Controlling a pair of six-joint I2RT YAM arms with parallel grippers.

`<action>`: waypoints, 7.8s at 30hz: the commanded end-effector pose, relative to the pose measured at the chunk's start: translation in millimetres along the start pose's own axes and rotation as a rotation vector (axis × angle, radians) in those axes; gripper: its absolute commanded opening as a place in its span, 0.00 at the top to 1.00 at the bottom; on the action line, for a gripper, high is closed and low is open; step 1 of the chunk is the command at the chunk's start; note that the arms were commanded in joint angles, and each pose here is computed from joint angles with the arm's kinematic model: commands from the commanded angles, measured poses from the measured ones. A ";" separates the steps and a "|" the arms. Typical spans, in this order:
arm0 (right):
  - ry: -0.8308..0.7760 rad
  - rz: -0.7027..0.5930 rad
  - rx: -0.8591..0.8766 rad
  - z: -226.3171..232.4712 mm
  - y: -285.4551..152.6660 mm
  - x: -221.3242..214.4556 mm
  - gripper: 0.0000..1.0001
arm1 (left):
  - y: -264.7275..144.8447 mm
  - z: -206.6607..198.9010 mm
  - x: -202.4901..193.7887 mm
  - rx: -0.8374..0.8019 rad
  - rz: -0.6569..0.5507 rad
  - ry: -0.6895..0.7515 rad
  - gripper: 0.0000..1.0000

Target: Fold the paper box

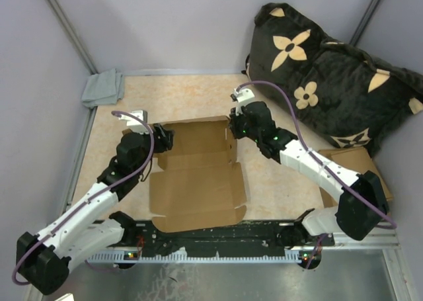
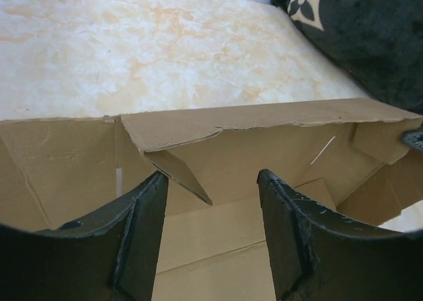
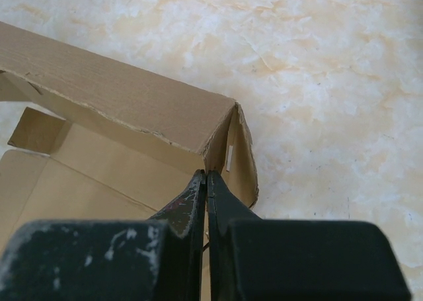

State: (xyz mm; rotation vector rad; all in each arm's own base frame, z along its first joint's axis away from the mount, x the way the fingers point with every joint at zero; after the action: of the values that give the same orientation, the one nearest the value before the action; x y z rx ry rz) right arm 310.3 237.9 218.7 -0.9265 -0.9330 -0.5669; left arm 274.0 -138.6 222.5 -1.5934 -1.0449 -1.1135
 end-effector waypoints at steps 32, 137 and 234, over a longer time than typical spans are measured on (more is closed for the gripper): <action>0.044 -0.046 -0.025 9.0 7.8 25.0 0.98 | 17.0 -27.9 79.9 -0.015 -0.105 -0.107 0.40; -0.023 -0.117 0.304 -6.9 29.6 -25.3 0.52 | 110.2 -33.2 3.5 0.007 0.097 0.092 0.52; -0.112 0.067 0.288 1.4 54.8 -73.5 0.28 | 88.2 -58.2 -32.4 -0.228 0.204 0.071 0.63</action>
State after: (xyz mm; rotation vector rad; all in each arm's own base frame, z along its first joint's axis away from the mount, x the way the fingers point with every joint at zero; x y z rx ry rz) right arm 312.8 272.1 106.5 -0.7712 -0.9956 -0.2263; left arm 356.4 -219.4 205.1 -1.7244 -0.8022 -1.2151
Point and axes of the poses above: each gripper's point midway between its finger pads, its own y axis out along the fingers, its own z axis along the line the jaws close on, x = y × z, the point moved 3 cm from there along -y, back along the fingers, and after that the axes turned 9 degrees about y, right-handed, at the moved point
